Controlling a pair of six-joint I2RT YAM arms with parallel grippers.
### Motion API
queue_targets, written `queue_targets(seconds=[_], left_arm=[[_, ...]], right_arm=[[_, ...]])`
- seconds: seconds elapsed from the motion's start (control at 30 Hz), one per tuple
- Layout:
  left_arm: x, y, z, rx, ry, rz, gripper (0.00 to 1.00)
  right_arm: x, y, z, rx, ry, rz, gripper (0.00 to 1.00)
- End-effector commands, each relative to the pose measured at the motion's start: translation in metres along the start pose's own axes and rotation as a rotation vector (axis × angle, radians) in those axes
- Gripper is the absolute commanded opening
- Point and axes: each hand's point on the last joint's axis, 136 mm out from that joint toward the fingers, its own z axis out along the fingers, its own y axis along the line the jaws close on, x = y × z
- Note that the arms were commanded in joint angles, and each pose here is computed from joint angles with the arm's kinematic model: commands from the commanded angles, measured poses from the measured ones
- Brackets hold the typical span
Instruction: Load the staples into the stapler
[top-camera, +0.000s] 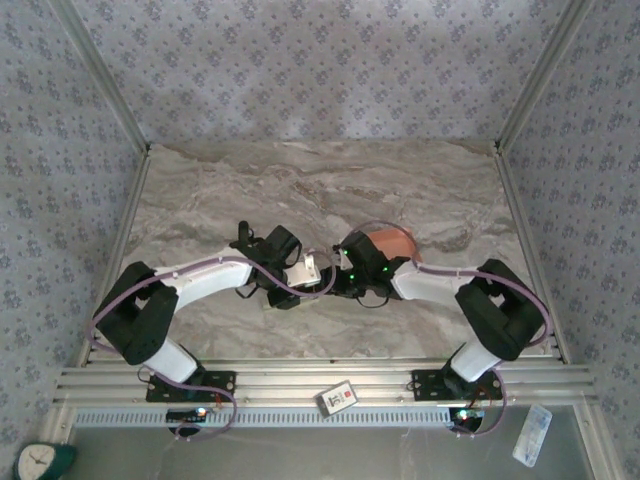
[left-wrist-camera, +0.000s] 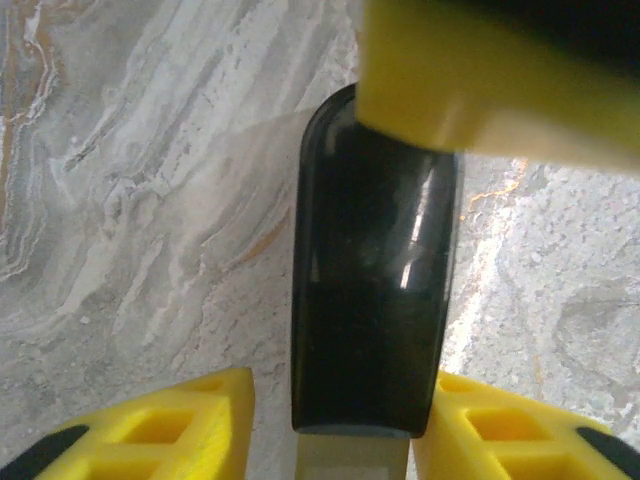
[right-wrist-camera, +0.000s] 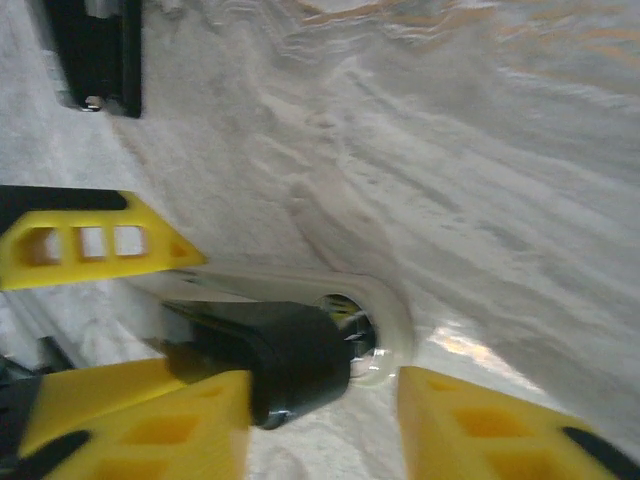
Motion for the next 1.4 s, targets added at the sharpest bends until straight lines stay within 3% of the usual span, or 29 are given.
queue_targets(seconds=[0.0, 0.17, 0.4, 0.57, 0.7, 0.87, 0.97, 1.2, 1.37], left_arm=[[-0.006, 0.001, 0.003, 0.001, 0.0, 0.006, 0.45], [-0.01, 0.001, 0.007, 0.017, -0.003, 0.001, 0.44], [-0.016, 0.0, 0.008, 0.043, 0.008, -0.011, 0.39], [-0.038, 0.005, -0.009, 0.055, -0.062, -0.079, 0.22], [-0.056, 0.014, -0.023, 0.051, -0.104, -0.162, 0.15], [-0.074, 0.056, -0.042, -0.047, -0.162, -0.385, 0.01], [-0.078, 0.084, -0.044, -0.093, -0.172, -0.536, 0.0], [-0.058, 0.135, -0.02, -0.204, -0.007, -0.912, 0.0], [-0.048, 0.143, 0.0, -0.236, 0.039, -1.053, 0.0]], right_arm=[[-0.008, 0.009, -0.025, -0.011, -0.049, -0.049, 0.55], [-0.013, 0.013, -0.044, -0.042, -0.099, -0.061, 0.57], [-0.011, -0.012, -0.064, -0.01, -0.149, -0.019, 0.57], [-0.012, -0.024, -0.081, 0.008, -0.197, -0.004, 0.57], [-0.013, -0.035, -0.094, 0.03, -0.24, 0.007, 0.58], [-0.017, -0.041, -0.107, 0.049, -0.305, 0.016, 0.58], [-0.019, -0.044, -0.111, 0.056, -0.327, 0.02, 0.58], [-0.024, -0.041, -0.117, 0.058, -0.359, 0.022, 0.57], [-0.027, -0.045, -0.124, 0.096, -0.375, 0.024, 0.58]])
